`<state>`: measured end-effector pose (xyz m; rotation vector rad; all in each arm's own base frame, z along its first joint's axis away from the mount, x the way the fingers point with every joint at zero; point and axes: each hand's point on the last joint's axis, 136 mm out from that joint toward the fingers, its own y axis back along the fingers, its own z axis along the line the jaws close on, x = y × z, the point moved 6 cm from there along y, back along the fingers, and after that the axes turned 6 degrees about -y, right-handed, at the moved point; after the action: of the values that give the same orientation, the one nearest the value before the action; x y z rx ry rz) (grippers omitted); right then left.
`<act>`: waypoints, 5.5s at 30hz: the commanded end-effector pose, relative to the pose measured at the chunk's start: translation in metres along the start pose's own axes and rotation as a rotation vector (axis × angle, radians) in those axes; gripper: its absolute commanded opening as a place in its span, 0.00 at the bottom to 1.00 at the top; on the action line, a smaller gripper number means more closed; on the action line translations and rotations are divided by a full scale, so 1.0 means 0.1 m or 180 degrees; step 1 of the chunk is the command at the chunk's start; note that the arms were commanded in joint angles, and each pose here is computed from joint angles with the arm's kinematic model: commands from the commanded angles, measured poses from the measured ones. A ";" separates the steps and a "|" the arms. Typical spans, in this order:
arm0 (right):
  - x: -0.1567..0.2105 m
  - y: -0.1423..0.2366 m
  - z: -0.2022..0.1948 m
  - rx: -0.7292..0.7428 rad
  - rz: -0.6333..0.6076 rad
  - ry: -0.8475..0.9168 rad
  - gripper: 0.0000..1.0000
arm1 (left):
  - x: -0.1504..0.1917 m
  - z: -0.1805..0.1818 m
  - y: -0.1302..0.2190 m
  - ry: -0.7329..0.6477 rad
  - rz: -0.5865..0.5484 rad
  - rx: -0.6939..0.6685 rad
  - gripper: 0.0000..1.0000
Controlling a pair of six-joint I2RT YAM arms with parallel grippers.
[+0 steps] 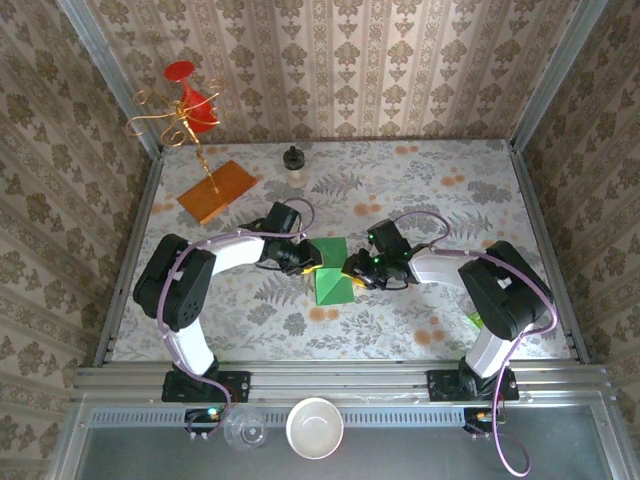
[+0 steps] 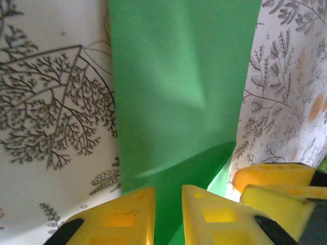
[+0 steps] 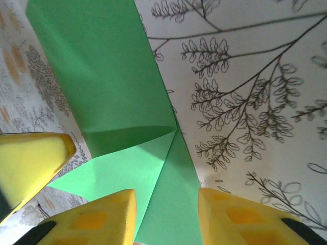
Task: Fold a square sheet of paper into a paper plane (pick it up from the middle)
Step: Turn over the paper at the center of the table.
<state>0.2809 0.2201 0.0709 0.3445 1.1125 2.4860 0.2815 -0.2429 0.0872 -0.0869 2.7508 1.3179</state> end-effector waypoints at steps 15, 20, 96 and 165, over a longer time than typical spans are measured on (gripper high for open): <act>0.01 -0.07 0.08 -0.0013 -0.0063 -0.0029 0.31 | -0.09 -0.13 0.33 -0.0052 -0.0329 0.0099 0.23; 0.01 -0.02 0.12 -0.0030 -0.0096 0.0008 0.34 | 0.05 -0.26 0.44 -0.0116 -0.0335 0.0193 0.24; 0.12 -0.30 0.31 -0.0197 0.0040 0.0235 0.11 | 0.05 0.14 0.05 0.0269 -0.0081 -0.0089 0.27; -0.40 1.07 0.77 -0.1215 -0.0644 0.0371 0.55 | -0.13 -0.17 1.29 -0.0574 -0.0988 0.0322 0.07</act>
<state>0.3217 0.2053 0.2079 -0.0515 0.4948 2.5745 0.2910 -0.1934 0.1983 -0.4168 2.7075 0.7426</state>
